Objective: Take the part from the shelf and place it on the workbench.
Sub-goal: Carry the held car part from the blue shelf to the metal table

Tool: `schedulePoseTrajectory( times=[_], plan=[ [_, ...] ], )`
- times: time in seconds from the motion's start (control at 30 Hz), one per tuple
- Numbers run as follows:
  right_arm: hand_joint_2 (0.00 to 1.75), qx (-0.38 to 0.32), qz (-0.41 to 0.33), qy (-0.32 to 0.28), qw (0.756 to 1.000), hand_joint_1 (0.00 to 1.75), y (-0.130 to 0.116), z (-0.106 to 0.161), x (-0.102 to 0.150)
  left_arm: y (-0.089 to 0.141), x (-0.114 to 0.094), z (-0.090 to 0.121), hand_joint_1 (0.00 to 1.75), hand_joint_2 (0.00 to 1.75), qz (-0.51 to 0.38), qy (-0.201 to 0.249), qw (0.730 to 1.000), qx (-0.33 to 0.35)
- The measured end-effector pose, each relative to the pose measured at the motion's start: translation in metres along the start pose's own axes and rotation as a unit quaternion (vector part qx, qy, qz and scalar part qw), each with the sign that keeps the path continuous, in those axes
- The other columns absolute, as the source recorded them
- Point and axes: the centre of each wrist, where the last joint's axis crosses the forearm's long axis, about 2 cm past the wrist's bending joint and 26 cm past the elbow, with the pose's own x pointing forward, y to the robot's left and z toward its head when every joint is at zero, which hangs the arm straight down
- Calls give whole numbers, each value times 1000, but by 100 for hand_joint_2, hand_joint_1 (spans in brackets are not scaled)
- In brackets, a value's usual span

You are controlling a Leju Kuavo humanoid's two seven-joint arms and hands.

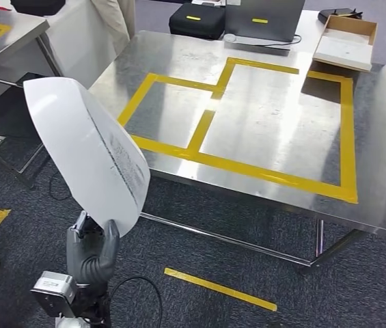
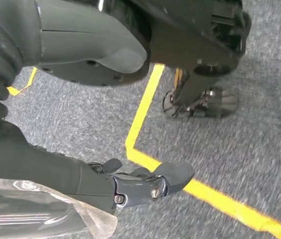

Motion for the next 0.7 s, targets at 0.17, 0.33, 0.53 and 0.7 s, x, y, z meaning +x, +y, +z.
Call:
schedulePoseTrajectory(
  times=[0.17, 0.33, 0.53, 0.7],
  plan=[
    [175, 2, 1, 3, 1000, 0, 2, 0, -1, 0, 0, 1, 175, 175, 1, 1, 1000, -2],
    [175, 3, 1, 0, 1000, 0, 2, 0, 1, 2, 0, 0, 175, 175, 3, -1, 1000, -4],
    [175, 3, 0, 4, 1000, 0, 2, 0, 1, 4, 0, -1, 175, 175, 2, -1, 1000, -2],
    [175, 3, -2, 8, 1000, 0, 2, 0, 0, 3, 0, -1, 175, 175, 3, -1, 1000, -1]
  ],
)
